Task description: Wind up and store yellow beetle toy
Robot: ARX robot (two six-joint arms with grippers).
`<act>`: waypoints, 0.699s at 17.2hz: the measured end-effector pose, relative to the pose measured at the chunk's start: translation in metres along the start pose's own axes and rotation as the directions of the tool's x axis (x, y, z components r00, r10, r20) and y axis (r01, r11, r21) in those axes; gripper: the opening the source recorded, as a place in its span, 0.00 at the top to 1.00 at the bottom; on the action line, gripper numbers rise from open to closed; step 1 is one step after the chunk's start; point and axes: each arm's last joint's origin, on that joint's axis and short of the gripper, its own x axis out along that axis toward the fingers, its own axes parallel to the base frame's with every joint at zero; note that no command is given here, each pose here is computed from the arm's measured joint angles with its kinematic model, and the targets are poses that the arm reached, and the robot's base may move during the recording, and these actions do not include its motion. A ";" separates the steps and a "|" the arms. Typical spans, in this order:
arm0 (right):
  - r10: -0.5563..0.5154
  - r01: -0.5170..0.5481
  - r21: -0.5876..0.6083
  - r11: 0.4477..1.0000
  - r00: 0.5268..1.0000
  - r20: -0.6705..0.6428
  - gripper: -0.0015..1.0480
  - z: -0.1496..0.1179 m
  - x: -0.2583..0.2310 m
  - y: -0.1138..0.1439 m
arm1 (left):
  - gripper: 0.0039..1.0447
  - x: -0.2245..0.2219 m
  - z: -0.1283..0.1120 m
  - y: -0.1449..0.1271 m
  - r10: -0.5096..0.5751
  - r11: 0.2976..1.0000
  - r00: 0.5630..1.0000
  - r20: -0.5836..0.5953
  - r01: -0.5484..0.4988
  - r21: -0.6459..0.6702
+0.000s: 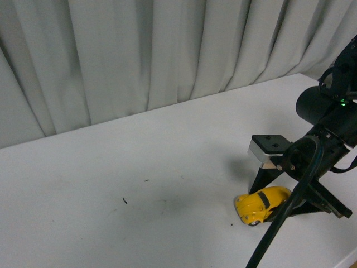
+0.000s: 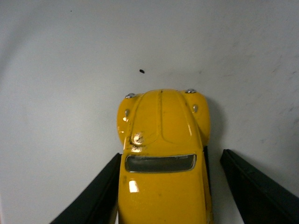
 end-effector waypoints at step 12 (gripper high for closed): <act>-0.005 0.005 -0.012 1.000 1.000 -0.002 0.06 0.003 -0.001 -0.004 | 0.06 0.000 0.000 0.000 0.000 1.000 1.000 0.000 0.000 0.000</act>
